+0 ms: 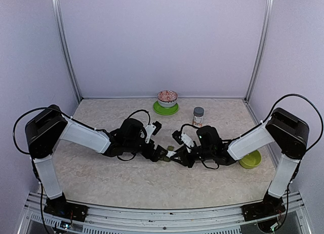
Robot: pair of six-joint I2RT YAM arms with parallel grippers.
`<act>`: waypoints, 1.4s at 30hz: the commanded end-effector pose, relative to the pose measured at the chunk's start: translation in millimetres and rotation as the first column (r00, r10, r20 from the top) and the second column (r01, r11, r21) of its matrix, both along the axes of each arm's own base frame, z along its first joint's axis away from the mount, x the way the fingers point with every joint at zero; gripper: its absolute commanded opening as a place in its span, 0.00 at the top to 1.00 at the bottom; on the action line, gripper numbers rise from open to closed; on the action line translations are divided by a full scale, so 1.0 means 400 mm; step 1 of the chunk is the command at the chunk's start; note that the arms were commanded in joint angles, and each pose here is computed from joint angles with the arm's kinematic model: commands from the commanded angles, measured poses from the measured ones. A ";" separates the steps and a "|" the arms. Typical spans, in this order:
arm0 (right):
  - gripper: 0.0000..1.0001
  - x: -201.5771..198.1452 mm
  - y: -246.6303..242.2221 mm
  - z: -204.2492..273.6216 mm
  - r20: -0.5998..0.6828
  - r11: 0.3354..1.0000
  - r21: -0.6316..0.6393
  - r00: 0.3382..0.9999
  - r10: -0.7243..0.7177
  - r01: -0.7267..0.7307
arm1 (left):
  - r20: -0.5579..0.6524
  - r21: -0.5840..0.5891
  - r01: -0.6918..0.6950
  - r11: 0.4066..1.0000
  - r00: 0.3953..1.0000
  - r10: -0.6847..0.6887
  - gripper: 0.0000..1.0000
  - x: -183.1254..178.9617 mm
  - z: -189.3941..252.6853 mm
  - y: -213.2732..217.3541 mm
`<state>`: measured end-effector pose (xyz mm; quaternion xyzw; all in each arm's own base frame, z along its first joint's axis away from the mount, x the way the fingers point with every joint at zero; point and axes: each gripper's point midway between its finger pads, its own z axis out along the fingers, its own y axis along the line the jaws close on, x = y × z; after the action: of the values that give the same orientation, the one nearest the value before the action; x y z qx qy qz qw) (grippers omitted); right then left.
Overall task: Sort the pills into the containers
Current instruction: Pour the pill into the compartment of the pill container.
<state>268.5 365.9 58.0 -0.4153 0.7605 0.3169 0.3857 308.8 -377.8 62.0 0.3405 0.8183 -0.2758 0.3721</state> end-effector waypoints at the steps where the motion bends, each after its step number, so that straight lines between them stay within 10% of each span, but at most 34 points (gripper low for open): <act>1: 0.76 0.001 0.022 0.047 0.032 1.000 0.028 0.999 0.013 -0.014 | 0.013 0.015 0.000 1.000 1.000 0.000 0.01 0.010 -0.005 -0.010; 42: 0.75 0.005 0.039 0.070 0.023 0.998 -0.048 0.999 0.028 -0.027 | 0.002 0.037 -0.008 0.999 1.000 0.008 0.01 0.015 -0.021 -0.008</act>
<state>271.6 366.6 57.1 -0.4263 0.7809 0.2835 0.3580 312.1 -377.3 53.3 0.3384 0.8262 -0.2643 0.3647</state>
